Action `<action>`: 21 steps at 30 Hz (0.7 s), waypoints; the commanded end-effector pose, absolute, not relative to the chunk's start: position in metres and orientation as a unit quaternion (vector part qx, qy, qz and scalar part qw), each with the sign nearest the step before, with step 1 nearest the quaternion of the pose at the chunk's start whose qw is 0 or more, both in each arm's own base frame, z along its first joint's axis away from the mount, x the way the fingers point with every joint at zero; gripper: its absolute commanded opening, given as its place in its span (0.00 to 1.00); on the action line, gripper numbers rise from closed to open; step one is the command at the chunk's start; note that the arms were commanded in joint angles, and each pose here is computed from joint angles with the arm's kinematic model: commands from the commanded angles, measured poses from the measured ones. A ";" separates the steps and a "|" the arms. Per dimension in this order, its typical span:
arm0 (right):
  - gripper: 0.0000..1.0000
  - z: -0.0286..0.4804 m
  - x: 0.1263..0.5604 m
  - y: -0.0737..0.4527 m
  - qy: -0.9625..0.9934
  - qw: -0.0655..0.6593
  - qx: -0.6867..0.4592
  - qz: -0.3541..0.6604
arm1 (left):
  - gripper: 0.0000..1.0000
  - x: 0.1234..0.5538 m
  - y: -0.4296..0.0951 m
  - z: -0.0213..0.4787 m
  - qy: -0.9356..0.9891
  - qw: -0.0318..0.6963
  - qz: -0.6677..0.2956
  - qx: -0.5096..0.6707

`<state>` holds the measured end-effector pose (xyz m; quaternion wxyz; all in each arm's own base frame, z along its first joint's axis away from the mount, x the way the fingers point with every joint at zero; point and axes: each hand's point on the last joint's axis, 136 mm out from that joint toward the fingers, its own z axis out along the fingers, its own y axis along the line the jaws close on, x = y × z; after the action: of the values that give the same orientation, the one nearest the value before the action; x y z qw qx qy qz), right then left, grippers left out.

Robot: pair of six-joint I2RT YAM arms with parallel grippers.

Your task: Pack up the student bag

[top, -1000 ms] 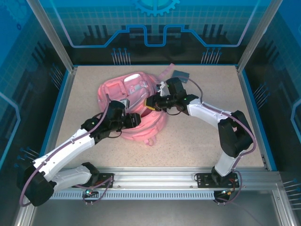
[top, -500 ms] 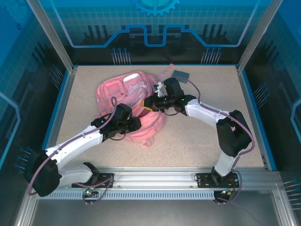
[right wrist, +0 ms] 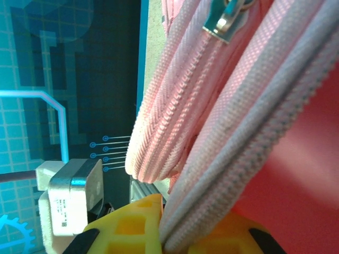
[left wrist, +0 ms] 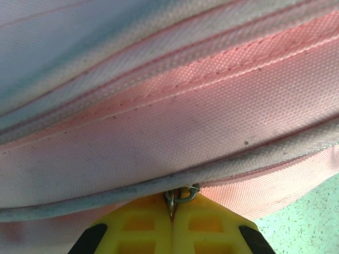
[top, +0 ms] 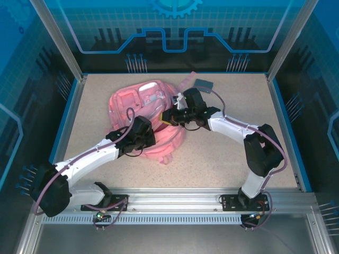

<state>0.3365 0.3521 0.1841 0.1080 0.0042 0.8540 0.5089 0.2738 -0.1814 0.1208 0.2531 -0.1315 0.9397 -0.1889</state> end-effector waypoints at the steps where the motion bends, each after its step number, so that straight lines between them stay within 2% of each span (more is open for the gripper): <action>1: 0.01 0.219 0.345 0.339 0.847 0.168 -0.006 0.504 | 0.00 0.268 -0.151 0.124 0.944 0.270 -0.125 -0.139; 11: 0.00 0.216 0.370 0.292 0.847 0.204 0.055 0.488 | 0.00 0.246 -0.094 0.119 0.952 0.264 -0.046 -0.150; 14: 0.00 0.219 0.372 0.284 0.842 0.214 0.059 0.492 | 0.00 0.248 -0.079 0.116 0.947 0.266 -0.050 -0.170; 17: 0.00 0.221 0.368 0.292 0.834 0.200 0.048 0.512 | 0.00 0.258 -0.088 0.127 0.943 0.290 -0.084 -0.142; 19: 0.07 0.220 0.362 0.302 0.824 0.186 0.047 0.533 | 0.00 0.264 -0.108 0.140 0.939 0.302 -0.131 -0.104; 21: 0.21 0.218 0.355 0.315 0.816 0.173 0.048 0.550 | 0.00 0.268 -0.127 0.153 0.931 0.312 -0.177 -0.070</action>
<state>0.3503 0.3110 0.1974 0.1433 0.0546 0.8414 0.5183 0.2635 -0.1130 0.1349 0.2868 -0.1226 0.9402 -0.1366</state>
